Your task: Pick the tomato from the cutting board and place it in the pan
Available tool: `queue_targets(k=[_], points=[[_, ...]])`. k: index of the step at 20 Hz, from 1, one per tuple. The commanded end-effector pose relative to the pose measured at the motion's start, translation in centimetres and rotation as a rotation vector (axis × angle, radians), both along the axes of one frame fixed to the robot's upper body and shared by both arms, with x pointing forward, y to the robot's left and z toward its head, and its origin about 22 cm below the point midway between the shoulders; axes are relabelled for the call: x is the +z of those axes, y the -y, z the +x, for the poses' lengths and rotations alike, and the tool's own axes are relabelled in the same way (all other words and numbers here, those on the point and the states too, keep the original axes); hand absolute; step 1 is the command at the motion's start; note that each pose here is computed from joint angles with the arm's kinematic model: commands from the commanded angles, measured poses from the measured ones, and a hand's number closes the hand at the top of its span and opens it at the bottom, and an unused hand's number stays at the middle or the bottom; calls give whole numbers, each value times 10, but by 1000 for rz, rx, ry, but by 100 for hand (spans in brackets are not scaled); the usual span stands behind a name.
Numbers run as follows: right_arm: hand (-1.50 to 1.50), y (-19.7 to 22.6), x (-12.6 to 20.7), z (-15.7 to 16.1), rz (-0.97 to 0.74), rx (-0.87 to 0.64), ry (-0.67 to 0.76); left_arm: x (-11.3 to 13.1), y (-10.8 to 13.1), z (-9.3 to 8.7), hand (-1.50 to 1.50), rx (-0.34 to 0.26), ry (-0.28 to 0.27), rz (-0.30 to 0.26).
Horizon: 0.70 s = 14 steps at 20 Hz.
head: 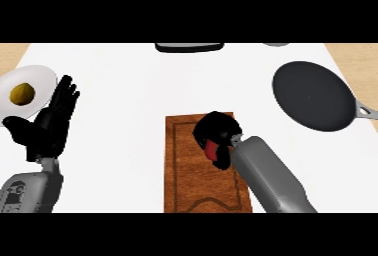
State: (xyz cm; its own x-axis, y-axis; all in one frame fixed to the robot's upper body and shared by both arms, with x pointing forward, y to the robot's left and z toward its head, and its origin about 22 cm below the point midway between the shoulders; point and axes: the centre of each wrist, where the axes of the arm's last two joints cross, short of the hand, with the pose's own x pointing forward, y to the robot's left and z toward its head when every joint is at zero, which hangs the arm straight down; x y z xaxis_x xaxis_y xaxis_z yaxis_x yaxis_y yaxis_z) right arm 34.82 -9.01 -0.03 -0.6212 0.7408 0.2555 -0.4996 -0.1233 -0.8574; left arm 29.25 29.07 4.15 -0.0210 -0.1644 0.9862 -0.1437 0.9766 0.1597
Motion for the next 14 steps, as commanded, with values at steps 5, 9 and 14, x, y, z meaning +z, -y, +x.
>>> queue_targets(k=[5,9,14], points=[[150,29,48,3,201,-674,358,1,-9,-7,0,28,-7,4],[150,17,85,-25,322,-769,476,-3,-8,-4,0,12,-22,-14],[150,36,132,-52,398,-930,588,4,10,1,0,-2,14,15]])
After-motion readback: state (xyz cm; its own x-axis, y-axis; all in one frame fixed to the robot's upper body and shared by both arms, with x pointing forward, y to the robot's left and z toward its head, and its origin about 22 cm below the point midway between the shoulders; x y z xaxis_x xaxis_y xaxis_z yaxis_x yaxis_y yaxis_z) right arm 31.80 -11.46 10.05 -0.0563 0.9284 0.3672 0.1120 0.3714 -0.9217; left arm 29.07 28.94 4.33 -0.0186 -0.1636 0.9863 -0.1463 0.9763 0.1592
